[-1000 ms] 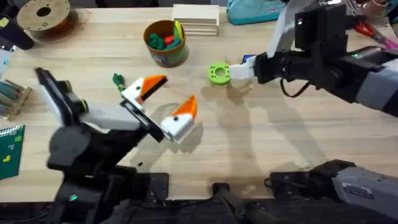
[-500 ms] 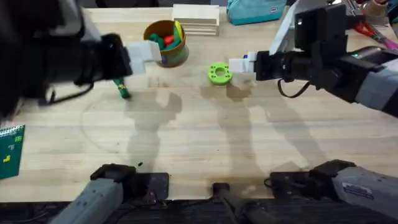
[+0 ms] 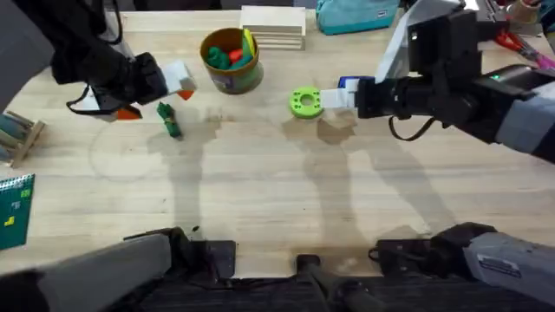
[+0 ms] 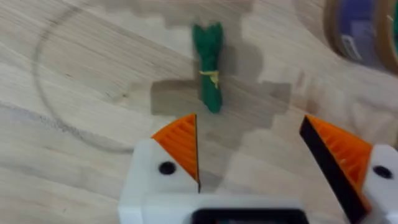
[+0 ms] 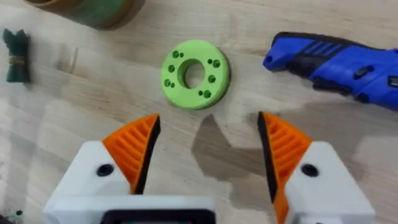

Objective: Pick up the gripper from the table and insert it into the empty holder that is missing its gripper. Then pick up a screw, insert it into the mounting hole, and use the screwdriver to tighten it. Finally, clean up the table by picking up the vegetable and placing it into the bucket.

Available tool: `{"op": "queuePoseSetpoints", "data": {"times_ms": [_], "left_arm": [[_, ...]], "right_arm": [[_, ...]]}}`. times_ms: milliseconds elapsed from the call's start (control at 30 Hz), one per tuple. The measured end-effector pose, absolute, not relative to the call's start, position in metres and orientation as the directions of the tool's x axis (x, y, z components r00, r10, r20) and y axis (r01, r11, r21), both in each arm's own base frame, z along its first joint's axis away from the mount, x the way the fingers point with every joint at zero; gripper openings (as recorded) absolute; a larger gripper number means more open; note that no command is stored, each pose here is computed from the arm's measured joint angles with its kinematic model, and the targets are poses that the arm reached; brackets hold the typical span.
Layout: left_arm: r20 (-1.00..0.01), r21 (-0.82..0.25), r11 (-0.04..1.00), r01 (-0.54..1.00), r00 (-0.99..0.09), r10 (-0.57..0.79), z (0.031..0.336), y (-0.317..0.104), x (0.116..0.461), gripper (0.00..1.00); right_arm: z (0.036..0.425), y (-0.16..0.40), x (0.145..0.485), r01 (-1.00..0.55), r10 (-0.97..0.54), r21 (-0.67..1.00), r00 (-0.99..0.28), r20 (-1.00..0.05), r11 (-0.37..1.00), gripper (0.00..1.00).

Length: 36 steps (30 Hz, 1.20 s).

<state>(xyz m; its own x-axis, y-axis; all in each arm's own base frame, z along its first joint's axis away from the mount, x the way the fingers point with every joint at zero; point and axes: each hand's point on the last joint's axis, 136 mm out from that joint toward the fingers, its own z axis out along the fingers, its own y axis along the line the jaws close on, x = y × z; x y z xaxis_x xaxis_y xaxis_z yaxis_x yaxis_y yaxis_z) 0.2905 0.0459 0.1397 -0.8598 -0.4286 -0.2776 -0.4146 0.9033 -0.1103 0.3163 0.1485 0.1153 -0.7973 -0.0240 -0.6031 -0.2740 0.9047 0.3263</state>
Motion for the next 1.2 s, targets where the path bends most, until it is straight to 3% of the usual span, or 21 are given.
{"op": "queuePoseSetpoints", "data": {"times_ms": [233, 733, 833, 1000, 1200], "left_arm": [[-0.295, -0.112, 0.881, -0.459, -0.832, -0.47, 0.11, 0.069, 0.322, 0.987], [-0.146, -0.044, 0.84, -0.541, -0.828, -0.541, 0.038, 0.077, 0.329, 0.966], [-0.143, -0.047, 0.826, -0.561, -0.815, -0.562, 0.034, 0.077, 0.331, 0.771], [-0.156, -0.053, 0.816, -0.576, -0.802, -0.576, 0.034, 0.079, 0.334, 0.053], [-0.142, -0.061, 0.812, -0.58, -0.801, -0.582, 0.035, 0.075, 0.332, 0.022]], "right_arm": [[0.114, 0.148, 0.315, -0.27, -0.023, 0.328, -0.802, -0.597, 0.906, 0.904], [0.114, 0.147, 0.316, -0.267, -0.022, 0.324, -0.802, -0.598, 0.908, 0.904], [0.114, 0.147, 0.316, -0.267, -0.022, 0.324, -0.802, -0.598, 0.908, 0.904], [0.114, 0.147, 0.316, -0.267, -0.022, 0.324, -0.802, -0.598, 0.908, 0.903], [0.114, 0.147, 0.316, -0.267, -0.022, 0.324, -0.801, -0.598, 0.908, 0.903]]}}
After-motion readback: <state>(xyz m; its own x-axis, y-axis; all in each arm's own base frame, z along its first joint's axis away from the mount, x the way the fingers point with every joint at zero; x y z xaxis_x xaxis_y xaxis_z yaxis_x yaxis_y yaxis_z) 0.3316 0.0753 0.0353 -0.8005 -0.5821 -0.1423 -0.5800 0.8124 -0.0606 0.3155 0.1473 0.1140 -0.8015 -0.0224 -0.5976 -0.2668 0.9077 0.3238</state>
